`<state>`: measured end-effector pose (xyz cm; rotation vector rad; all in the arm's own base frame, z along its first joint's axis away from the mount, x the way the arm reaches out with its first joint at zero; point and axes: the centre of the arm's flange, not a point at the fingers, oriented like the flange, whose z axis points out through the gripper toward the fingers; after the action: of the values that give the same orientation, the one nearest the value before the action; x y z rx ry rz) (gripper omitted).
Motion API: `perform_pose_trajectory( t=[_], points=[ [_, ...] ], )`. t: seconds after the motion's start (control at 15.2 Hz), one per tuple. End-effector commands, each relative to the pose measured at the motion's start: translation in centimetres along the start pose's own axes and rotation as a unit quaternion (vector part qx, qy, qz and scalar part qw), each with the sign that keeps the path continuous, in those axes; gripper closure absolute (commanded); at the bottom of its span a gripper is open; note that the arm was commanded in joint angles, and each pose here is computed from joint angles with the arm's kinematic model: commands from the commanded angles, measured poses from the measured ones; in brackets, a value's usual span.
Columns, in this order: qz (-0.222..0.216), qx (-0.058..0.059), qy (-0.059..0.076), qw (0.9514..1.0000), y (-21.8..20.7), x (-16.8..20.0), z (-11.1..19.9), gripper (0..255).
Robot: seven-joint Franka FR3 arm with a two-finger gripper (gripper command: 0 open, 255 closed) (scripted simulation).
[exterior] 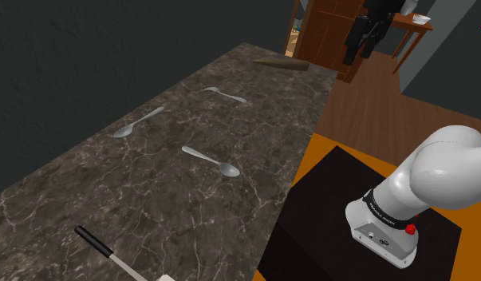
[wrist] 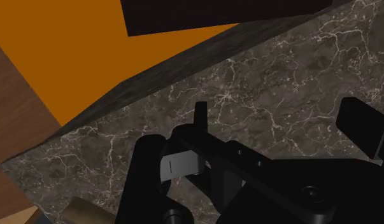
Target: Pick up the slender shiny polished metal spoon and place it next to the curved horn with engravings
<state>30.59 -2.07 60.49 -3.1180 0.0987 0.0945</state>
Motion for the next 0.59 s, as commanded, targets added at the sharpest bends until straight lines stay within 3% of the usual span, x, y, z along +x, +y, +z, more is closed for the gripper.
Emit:
perform_pose_trajectory(
  t=[0.0, 0.53],
  points=[
    [0.000, 0.000, 0.000, 1.0000, 0.0, 0.0, 0.0, 0],
    [-0.022, 0.014, 0.031, 0.9992, -7.6, 2.2, 6.0, 0]
  ],
)
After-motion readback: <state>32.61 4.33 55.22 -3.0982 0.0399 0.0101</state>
